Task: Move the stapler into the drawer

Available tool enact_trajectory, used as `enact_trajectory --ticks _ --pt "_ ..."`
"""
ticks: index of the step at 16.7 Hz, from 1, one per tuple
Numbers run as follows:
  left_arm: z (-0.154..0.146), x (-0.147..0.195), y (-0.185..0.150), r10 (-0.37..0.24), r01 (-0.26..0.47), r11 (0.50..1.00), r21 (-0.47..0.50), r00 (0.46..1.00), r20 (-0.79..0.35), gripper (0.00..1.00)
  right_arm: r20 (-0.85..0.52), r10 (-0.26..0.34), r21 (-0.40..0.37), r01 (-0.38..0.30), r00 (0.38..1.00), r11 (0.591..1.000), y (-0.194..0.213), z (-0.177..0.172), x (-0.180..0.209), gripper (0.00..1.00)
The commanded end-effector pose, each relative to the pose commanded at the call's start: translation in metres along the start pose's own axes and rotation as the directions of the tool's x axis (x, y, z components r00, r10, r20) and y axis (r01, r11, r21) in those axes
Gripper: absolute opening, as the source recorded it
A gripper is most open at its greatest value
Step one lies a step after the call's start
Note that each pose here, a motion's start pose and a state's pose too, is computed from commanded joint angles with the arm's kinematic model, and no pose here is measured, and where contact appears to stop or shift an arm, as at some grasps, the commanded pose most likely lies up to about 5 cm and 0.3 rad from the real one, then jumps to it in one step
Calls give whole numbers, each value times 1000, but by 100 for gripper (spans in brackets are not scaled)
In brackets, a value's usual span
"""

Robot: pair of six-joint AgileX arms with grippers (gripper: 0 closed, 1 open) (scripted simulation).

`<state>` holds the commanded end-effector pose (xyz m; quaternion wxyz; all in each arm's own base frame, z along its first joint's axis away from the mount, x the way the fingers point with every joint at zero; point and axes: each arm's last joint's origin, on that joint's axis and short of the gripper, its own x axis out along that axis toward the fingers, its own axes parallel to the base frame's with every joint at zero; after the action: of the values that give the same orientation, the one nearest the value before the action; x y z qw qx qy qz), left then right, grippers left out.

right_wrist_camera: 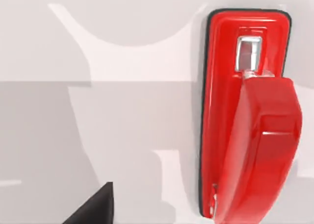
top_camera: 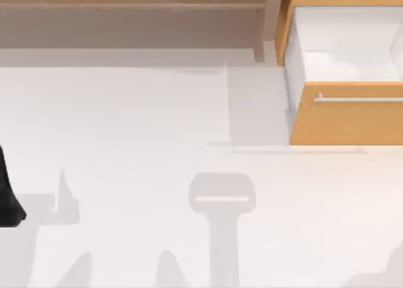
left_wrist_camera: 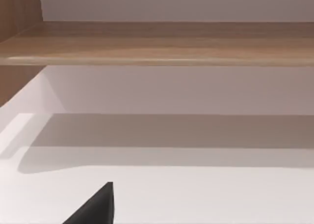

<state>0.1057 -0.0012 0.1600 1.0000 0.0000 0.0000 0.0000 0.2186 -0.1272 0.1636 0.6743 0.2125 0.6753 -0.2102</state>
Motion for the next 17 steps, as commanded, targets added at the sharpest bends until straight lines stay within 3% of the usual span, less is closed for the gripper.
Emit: enact_trajectory --ticks 6,10,17 --pt "0 0 0 0 0 1000 0 1000 0 100 6 1 1 -1 1000 1000 0 1 42 100" --pt "0 0 0 0 0 1000 0 1000 0 100 2 0 1 0 1000 1000 -1 1 45 100" --pt "0 0 0 0 0 1000 0 1000 0 100 2 0 1 0 1000 1000 -1 1 45 47"
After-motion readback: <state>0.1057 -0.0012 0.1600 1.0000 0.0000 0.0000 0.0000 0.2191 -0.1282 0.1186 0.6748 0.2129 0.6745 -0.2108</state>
